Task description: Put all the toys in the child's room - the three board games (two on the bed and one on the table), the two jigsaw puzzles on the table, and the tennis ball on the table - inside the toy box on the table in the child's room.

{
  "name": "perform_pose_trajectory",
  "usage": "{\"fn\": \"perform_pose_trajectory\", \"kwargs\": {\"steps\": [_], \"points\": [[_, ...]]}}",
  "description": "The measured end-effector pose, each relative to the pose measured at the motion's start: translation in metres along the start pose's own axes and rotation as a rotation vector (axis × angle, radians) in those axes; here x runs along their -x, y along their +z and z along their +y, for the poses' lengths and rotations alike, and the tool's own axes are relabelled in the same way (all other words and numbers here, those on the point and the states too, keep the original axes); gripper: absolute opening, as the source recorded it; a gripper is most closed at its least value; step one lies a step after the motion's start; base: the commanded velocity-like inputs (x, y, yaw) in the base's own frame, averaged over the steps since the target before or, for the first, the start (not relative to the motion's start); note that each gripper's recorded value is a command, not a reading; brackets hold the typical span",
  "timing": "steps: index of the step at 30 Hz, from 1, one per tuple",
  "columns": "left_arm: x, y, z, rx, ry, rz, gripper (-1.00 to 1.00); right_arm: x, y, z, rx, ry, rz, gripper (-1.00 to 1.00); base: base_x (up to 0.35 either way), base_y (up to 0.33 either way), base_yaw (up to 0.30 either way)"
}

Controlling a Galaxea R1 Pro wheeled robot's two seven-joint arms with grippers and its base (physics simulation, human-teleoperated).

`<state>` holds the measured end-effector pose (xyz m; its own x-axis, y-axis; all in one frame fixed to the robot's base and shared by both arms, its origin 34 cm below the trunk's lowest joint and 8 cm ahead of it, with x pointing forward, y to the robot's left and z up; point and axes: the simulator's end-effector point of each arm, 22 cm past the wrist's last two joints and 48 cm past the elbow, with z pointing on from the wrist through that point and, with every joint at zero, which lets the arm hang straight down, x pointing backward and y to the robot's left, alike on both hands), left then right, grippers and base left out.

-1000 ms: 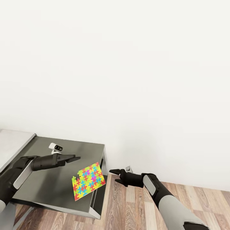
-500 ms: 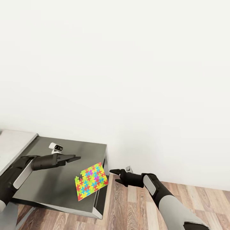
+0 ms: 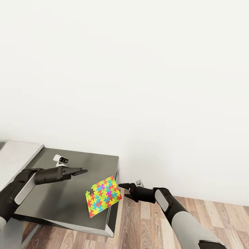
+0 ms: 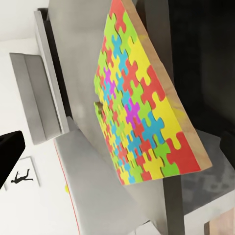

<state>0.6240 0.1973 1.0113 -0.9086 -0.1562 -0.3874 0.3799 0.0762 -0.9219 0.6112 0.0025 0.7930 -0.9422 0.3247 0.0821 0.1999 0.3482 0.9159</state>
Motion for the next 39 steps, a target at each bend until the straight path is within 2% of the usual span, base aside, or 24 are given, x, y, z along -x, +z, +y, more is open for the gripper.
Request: {"fn": "perform_pose_trajectory", "kwargs": {"steps": [23, 27, 34, 39], "points": [[-0.002, 0.002, 0.018, -0.002, -0.001, 0.002, 1.00, 0.008, 0.009, -0.014, -0.003, -0.020, -0.003, 1.00, 0.000, 0.000, 0.000], [-0.001, 0.005, 0.010, -0.015, 0.017, 0.010, 1.00, 0.009, 0.009, -0.012, 0.002, -0.022, -0.007, 1.00, 0.000, 0.000, 0.000], [-0.027, 0.020, -0.024, -0.064, 0.032, 0.083, 1.00, 0.008, 0.009, -0.013, -0.001, -0.022, -0.003, 1.00, 0.000, 0.000, 0.000], [-0.029, 0.017, -0.036, -0.071, 0.047, 0.077, 1.00, 0.005, 0.010, -0.015, -0.011, -0.017, 0.005, 1.00, -0.001, 0.000, 0.000]]}}
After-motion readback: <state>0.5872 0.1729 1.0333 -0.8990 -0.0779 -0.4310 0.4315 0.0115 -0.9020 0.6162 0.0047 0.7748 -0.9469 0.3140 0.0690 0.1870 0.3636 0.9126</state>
